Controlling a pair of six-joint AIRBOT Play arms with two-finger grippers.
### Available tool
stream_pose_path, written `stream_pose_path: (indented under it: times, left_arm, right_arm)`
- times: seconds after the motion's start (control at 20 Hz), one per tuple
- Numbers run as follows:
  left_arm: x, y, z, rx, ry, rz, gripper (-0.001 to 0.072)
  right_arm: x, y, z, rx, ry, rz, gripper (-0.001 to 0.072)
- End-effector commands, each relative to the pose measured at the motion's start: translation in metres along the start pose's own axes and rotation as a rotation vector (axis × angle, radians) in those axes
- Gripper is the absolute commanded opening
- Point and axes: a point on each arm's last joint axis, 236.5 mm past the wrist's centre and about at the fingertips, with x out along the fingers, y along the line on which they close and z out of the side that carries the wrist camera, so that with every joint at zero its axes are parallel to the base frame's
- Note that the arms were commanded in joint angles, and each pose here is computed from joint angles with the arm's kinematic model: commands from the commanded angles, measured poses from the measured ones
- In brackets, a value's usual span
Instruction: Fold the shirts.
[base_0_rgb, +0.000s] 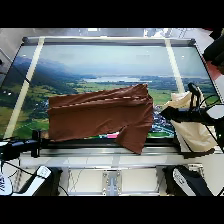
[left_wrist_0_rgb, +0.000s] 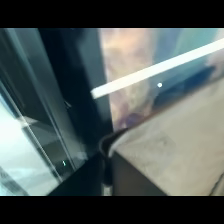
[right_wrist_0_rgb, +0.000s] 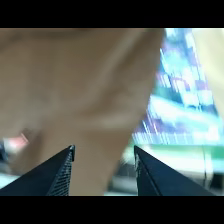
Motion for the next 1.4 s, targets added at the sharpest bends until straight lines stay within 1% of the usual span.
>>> stream_pose_path:
  times: [0.0, 0.15, 0.2, 0.25, 0.35, 0.7, 0.75, 0.8, 0.85, 0.9, 0.95, 1.05, 1.15, 1.25, 1.35]
  left_arm:
    - [0.001, -0.001, 0.008, 0.01, -0.028, -0.007, 0.0014]
    - [0.001, -0.008, 0.006, 0.053, -0.023, -0.035, 0.0014]
    - [0.001, -0.01, 0.006, 0.05, -0.022, -0.044, 0.0014]
    - [0.001, -0.012, 0.006, 0.046, -0.021, -0.051, 0.0014]
    - [0.001, -0.014, 0.006, 0.04, -0.021, -0.062, 0.0014]
    - [0.001, -0.015, 0.005, 0.076, -0.018, -0.064, 0.0014]
    - [0.001, -0.015, 0.005, 0.076, -0.017, -0.064, 0.0014]
    - [0.001, -0.015, 0.005, 0.076, -0.019, -0.064, 0.0014]
    - [0.001, -0.015, 0.006, 0.076, -0.023, -0.064, 0.0014]
    - [0.001, -0.015, 0.007, 0.077, -0.025, -0.064, 0.0014]
    - [-0.001, -0.018, 0.006, 0.112, -0.025, -0.073, 0.0014]
    - [-0.012, -0.03, 0.006, 0.241, -0.033, -0.095, 0.0013]
    - [-0.036, -0.048, 0.013, 0.368, -0.095, -0.108, 0.0014]
    - [-0.066, -0.071, 0.016, 0.475, -0.181, -0.137, 0.0014]
    - [-0.095, -0.089, 0.008, 0.564, -0.242, -0.159, 0.0013]
  right_arm:
    - [0.027, -0.028, -0.072, 0.146, 0.207, -0.063, 0.0424]
    - [0.063, -0.032, -0.133, 0.358, 0.323, 0.01, 0.0431]
    - [0.071, -0.026, -0.139, 0.403, 0.322, 0.047, 0.0446]
    - [0.078, -0.017, -0.136, 0.433, 0.292, 0.104, 0.0446]
    - [0.089, -0.009, -0.125, 0.478, 0.23, 0.168, 0.0444]
    - [0.127, 0.01, -0.123, 0.505, 0.252, 0.218, 0.044]
    - [0.129, 0.014, -0.122, 0.504, 0.254, 0.23, 0.0381]
    - [0.13, 0.017, -0.121, 0.503, 0.254, 0.24, 0.0271]
    - [0.131, 0.019, -0.117, 0.503, 0.239, 0.251, 0.0187]
    - [0.13, 0.023, -0.113, 0.499, 0.224, 0.272, 0.0069]
    - [0.128, 0.029, -0.109, 0.491, 0.213, 0.3, 0.0018]
    - [0.115, 0.047, -0.101, 0.435, 0.192, 0.375, 0.0016]
    - [0.093, 0.065, -0.09, 0.346, 0.162, 0.426, 0.0016]
    - [0.067, 0.078, -0.081, 0.267, 0.133, 0.436, 0.0016]
    - [0.04, 0.084, -0.072, 0.175, 0.091, 0.401, 0.0015]
